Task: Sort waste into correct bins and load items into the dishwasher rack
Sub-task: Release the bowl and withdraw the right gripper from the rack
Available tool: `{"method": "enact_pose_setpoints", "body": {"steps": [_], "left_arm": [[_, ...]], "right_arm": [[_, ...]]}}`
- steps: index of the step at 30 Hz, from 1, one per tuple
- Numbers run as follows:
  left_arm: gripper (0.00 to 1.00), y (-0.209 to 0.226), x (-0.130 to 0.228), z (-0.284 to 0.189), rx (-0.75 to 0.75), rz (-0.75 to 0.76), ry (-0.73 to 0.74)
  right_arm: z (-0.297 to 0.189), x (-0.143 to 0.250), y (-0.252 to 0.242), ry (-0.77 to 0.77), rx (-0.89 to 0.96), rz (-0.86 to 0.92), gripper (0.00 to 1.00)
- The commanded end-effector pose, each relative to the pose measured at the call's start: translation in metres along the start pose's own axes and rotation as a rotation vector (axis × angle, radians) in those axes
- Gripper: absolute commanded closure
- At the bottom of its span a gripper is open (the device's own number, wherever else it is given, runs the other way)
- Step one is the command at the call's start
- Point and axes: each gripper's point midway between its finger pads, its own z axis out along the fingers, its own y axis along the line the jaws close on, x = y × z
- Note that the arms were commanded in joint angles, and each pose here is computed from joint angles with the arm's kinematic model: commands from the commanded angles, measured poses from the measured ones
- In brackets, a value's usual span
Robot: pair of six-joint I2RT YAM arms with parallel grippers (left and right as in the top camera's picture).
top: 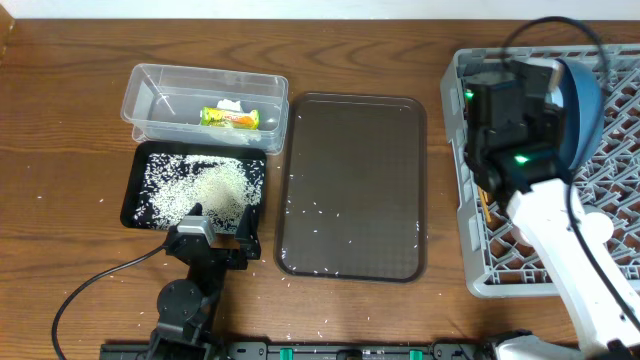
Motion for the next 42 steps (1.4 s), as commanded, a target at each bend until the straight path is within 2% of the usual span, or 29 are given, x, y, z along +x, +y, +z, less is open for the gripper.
{"method": "enact_pose_setpoints", "body": {"steps": [1, 7, 19, 22, 26, 27, 29, 30, 35, 42], "left_arm": [[0.04, 0.007, 0.017, 0.002, -0.022, -0.006, 0.039], [0.04, 0.007, 0.017, 0.002, -0.022, -0.006, 0.039], [0.04, 0.007, 0.017, 0.002, -0.022, -0.006, 0.039], [0.04, 0.007, 0.017, 0.002, -0.022, -0.006, 0.039], [0.04, 0.007, 0.017, 0.002, -0.022, -0.006, 0.039], [0.04, 0.007, 0.017, 0.002, -0.022, -0.006, 0.039], [0.04, 0.007, 0.017, 0.002, -0.022, -0.006, 0.039], [0.04, 0.007, 0.017, 0.002, -0.022, -0.006, 0.039], [0.04, 0.007, 0.017, 0.002, -0.022, -0.006, 0.039], [0.04, 0.007, 0.017, 0.002, -0.022, -0.006, 0.039]], "right_arm": [[0.007, 0.001, -0.002, 0.012, 0.153, -0.243, 0.99], [0.021, 0.004, 0.006, 0.041, 0.307, -0.376, 0.99], [0.046, 0.026, 0.042, 0.106, 0.377, -0.603, 0.99], [0.047, 0.026, 0.046, 0.117, 0.424, -0.645, 0.99], [0.042, 0.025, 0.056, 0.095, 0.399, -0.661, 0.99], [0.040, 0.024, 0.061, 0.085, 0.384, -0.665, 0.95], [0.034, 0.023, 0.068, 0.065, 0.363, -0.670, 0.72], [0.032, 0.023, 0.074, 0.054, 0.344, -0.678, 0.64], [0.012, 0.017, 0.089, 0.002, 0.328, -0.684, 0.38], [-0.028, -0.006, 0.091, -0.107, 0.264, -0.559, 0.25]]}}
